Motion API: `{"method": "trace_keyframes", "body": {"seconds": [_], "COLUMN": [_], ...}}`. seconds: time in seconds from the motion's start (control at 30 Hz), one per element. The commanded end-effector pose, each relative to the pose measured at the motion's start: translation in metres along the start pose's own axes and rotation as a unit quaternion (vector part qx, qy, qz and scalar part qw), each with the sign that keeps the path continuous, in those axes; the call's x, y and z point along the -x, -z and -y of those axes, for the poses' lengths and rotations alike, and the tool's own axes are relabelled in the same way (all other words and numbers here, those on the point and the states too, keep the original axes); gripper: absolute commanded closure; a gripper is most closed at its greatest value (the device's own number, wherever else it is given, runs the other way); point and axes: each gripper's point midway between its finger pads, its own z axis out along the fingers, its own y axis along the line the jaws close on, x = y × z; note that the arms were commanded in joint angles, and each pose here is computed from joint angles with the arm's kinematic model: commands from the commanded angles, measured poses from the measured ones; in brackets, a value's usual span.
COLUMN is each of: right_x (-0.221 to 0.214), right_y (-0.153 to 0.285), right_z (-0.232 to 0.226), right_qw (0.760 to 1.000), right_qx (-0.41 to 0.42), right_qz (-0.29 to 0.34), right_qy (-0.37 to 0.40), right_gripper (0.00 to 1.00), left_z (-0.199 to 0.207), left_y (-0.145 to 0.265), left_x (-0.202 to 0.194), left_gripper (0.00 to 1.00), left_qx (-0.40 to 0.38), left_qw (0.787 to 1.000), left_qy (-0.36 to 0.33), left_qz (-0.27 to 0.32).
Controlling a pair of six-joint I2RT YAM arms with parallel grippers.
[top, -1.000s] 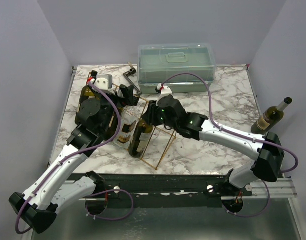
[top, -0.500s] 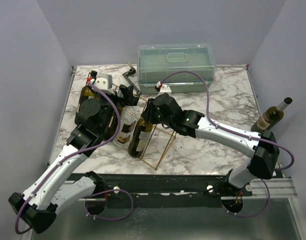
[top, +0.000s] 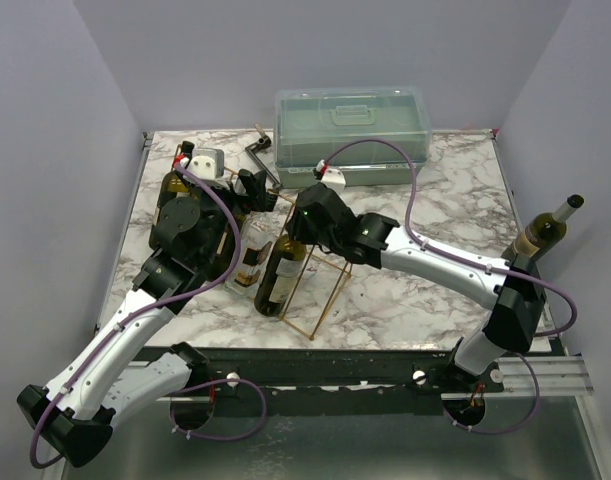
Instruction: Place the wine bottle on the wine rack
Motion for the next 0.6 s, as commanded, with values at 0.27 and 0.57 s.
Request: {"method": "trace_keyframes", "body": {"seconds": [0.27,0.57], "right_x": [0.0016,0.0078], "right_y": [-0.0106,-0.003], "right_z": [0.0113,0.0111], "right_qw": [0.998,0.998], "right_qx": [-0.056,-0.056], "right_qz": [0.014,0.018], "right_qy": [-0.018,-0.025], "right_gripper": [0.53,0.42], "left_z": [-0.0072,-0.0078], "left_y": [0.0008,0.0007], "left_x": [-0.0011,-0.001], "left_gripper": [0.1,0.1], "left_qx": [0.015,0.016], "left_qw": [1.0,1.0], "left_qy": [-0.003,-0.003], "left_qz": [0.001,0.001]}}
